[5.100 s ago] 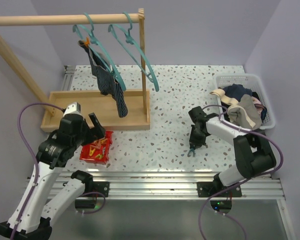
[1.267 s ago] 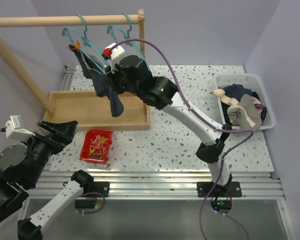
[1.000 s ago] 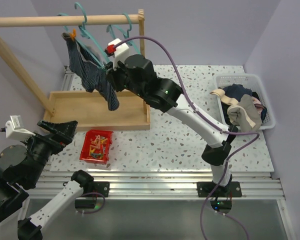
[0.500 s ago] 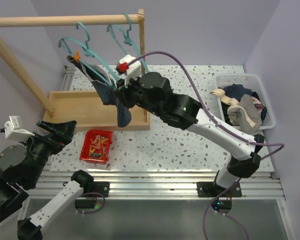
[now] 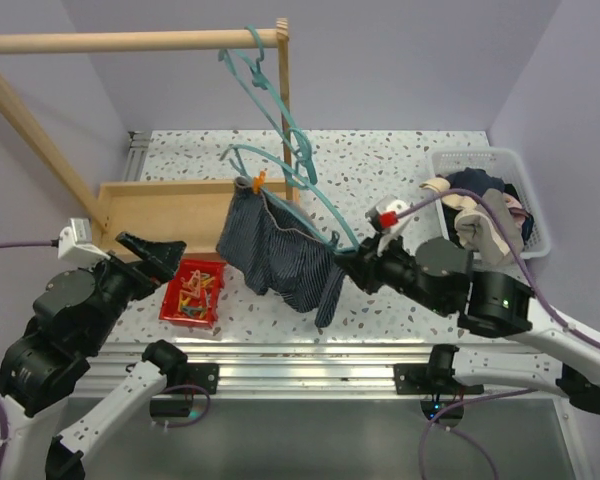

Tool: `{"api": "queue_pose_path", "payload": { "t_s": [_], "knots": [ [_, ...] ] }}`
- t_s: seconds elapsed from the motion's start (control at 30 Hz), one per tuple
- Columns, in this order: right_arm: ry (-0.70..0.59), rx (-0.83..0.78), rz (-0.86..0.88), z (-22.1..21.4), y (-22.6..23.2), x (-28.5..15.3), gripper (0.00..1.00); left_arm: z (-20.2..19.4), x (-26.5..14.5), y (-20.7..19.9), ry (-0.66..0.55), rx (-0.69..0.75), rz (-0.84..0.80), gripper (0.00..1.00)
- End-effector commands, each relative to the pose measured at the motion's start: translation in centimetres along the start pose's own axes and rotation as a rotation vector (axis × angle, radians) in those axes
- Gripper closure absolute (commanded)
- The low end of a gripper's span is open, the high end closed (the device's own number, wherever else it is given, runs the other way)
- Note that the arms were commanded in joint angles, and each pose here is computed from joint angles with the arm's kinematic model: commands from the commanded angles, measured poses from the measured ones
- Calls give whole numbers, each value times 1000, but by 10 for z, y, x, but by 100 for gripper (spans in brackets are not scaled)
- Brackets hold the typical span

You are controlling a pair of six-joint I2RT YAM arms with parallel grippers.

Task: Remove the underwear clipped to the hanger

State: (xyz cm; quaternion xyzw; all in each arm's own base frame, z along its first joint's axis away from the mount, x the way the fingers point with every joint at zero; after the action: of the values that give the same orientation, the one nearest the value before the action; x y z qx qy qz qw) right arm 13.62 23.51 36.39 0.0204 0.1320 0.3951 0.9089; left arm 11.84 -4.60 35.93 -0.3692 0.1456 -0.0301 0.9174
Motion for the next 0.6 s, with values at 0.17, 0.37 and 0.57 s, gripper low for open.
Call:
{"api": "queue_pose_path", "payload": {
  "t_s": [0.17, 0.37, 0.57],
  "knots": [
    [80, 180, -292, -80, -74, -78, 100, -36, 36, -22, 128, -16, -128, 0],
    [80, 147, -422, -82, -94, -86, 100, -55, 56, -36, 215, 1, -182, 0],
    [157, 118, -593, -103, -102, -60, 100, -81, 72, -29, 288, 1, -194, 0]
  ]
}}
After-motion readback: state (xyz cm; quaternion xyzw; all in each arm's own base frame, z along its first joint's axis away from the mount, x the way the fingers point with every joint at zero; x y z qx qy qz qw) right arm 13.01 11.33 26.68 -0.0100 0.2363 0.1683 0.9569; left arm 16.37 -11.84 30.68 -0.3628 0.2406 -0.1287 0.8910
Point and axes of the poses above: each gripper's point midway between its finger pads, its own x axis out along the fingers, its own y axis along the line the jaws close on, z = x × y, the point moved 3 cm from there along -x, back along the fingers, and after that the axes turned 1 degree about -x, right-handed, at the moved point
